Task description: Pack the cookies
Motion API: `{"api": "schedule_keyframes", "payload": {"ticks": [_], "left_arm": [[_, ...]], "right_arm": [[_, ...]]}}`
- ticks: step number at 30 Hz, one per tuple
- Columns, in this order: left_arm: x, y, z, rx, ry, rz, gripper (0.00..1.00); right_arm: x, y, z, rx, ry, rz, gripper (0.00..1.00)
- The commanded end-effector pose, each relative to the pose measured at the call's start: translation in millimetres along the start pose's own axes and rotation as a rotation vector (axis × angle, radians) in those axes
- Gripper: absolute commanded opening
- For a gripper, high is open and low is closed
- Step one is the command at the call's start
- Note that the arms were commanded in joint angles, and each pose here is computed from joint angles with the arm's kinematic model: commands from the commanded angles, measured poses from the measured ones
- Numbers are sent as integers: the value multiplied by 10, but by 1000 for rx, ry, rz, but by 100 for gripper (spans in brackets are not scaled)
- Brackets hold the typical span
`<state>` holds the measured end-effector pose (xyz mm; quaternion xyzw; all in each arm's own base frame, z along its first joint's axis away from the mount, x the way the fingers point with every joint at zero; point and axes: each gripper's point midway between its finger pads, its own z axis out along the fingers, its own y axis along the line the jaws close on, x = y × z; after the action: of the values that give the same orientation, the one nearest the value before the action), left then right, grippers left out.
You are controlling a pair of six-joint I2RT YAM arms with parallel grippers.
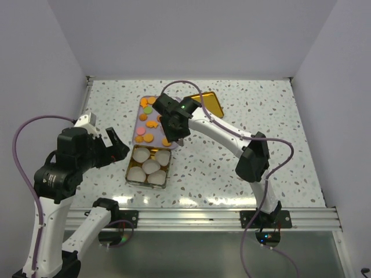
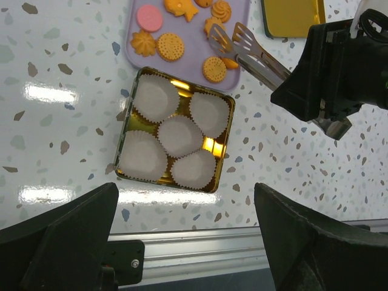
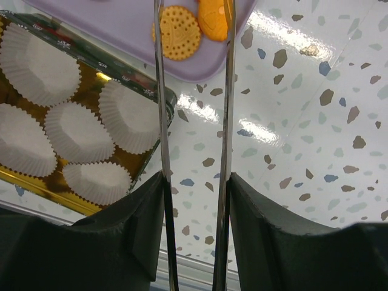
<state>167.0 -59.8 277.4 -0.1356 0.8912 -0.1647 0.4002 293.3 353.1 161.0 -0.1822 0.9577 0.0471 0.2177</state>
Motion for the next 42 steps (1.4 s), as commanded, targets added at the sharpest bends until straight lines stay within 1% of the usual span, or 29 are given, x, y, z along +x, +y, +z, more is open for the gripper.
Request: {"api": "schedule_keyframes", "payload": {"ticks": [1, 9, 22, 25, 27, 30, 35, 42], "left_arm": [[-72, -1, -121, -3, -35, 19, 100], [-87, 16, -143, -15, -39, 22, 100], [-119, 83, -126, -54, -50, 31, 100], [-120, 80, -102, -53, -49, 31, 100], [-121, 77, -91, -52, -49, 31, 100], [-122, 74, -68, -52, -45, 31, 100], [-158, 77, -53, -59, -54, 32, 100], [-255, 188, -53, -134, -89, 29, 100]], "right_arm": [[-98, 17, -49, 1, -23, -36, 47], [-146, 4, 102, 20, 0, -60, 48], [-205, -80, 292, 22, 27, -44, 48], [-214, -49, 297, 11, 27, -46, 45], [-214, -37, 308, 3, 31, -44, 39], [-232, -34, 289, -1, 27, -42, 34], [-328, -41, 107, -11, -9, -36, 33], [-515, -53, -430, -65, -104, 9, 34]]}}
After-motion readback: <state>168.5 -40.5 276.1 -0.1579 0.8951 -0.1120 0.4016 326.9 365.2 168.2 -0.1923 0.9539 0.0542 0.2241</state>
